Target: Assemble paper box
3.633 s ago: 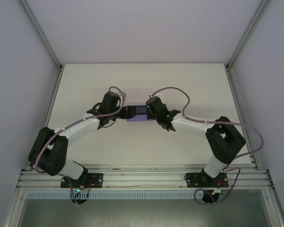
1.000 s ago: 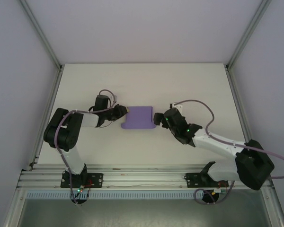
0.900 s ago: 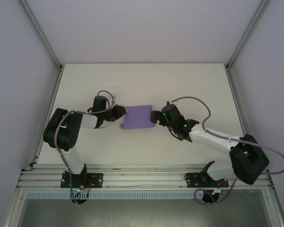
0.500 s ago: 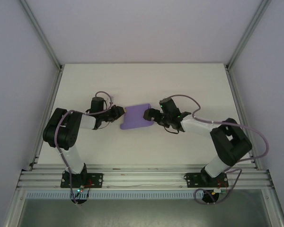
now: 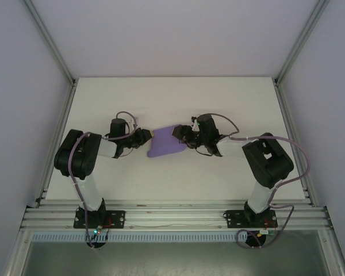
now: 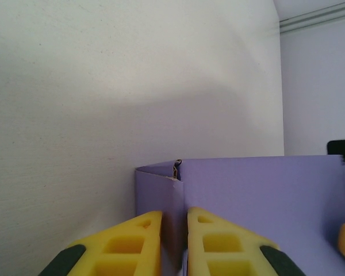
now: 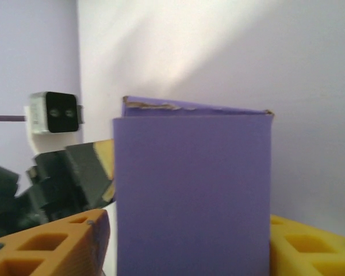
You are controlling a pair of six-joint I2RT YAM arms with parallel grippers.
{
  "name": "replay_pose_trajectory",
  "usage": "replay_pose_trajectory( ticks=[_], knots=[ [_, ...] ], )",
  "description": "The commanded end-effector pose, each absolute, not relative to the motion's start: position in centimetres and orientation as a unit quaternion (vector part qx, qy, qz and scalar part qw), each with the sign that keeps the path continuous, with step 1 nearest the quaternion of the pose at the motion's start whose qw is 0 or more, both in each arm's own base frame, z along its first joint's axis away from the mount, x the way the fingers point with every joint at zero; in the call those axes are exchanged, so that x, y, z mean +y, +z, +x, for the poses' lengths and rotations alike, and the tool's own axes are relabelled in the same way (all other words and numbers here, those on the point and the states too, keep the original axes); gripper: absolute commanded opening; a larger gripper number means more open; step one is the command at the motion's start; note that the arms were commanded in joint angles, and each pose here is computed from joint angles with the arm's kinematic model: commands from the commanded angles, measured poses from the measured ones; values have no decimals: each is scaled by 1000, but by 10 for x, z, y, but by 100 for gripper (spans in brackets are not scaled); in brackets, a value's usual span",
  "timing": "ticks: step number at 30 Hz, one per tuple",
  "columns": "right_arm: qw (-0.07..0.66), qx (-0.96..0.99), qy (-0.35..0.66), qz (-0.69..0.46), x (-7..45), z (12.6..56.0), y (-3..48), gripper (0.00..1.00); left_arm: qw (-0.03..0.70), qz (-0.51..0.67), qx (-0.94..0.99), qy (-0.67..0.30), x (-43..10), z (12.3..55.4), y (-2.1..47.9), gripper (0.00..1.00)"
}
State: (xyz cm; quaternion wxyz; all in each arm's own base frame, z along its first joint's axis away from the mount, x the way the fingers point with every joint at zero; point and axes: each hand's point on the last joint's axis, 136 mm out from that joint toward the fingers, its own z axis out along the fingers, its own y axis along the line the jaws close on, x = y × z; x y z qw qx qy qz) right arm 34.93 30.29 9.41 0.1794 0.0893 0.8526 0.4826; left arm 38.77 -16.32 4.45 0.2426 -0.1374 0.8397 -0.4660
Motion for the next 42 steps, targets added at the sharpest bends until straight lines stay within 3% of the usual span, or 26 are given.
replay_pose_trajectory(
  ticks=[1, 7, 9, 11, 13, 14, 22, 27, 29, 34, 42],
  knots=[
    [190, 830, 520, 73, 309, 350, 117, 55, 196, -156, 854, -456, -163, 368, 17, 18],
    [186, 846, 492, 81, 302, 349, 108, 44, 244, -117, 847, -459, -165, 379, 52, 28],
    [188, 851, 482, 89, 298, 350, 108, 42, 267, -102, 846, -451, -163, 385, 68, 38],
    [185, 860, 466, 96, 293, 348, 107, 41, 295, -86, 843, -442, -161, 390, 87, 58],
    [185, 866, 453, 107, 286, 348, 110, 41, 326, -66, 845, -420, -158, 393, 103, 97],
    [182, 868, 448, 115, 283, 348, 111, 41, 343, -52, 849, -399, -155, 395, 112, 100],
    [88, 864, 438, 233, 248, 345, 129, 35, 457, 260, 826, -204, -209, 353, 170, 100],
    [27, 847, 448, 285, 225, 335, 145, 30, 434, 424, 777, -169, -250, 310, 177, 100],
    [23, 840, 454, 296, 217, 332, 158, 33, 422, 476, 756, -154, -258, 298, 172, 100],
    [-11, 833, 442, 334, 202, 319, 170, 37, 405, 541, 733, -75, -268, 290, 158, 100],
    [-70, 811, 463, 351, 207, 311, 179, 36, 454, 528, 718, 2, -277, 320, 165, 100]
  ],
)
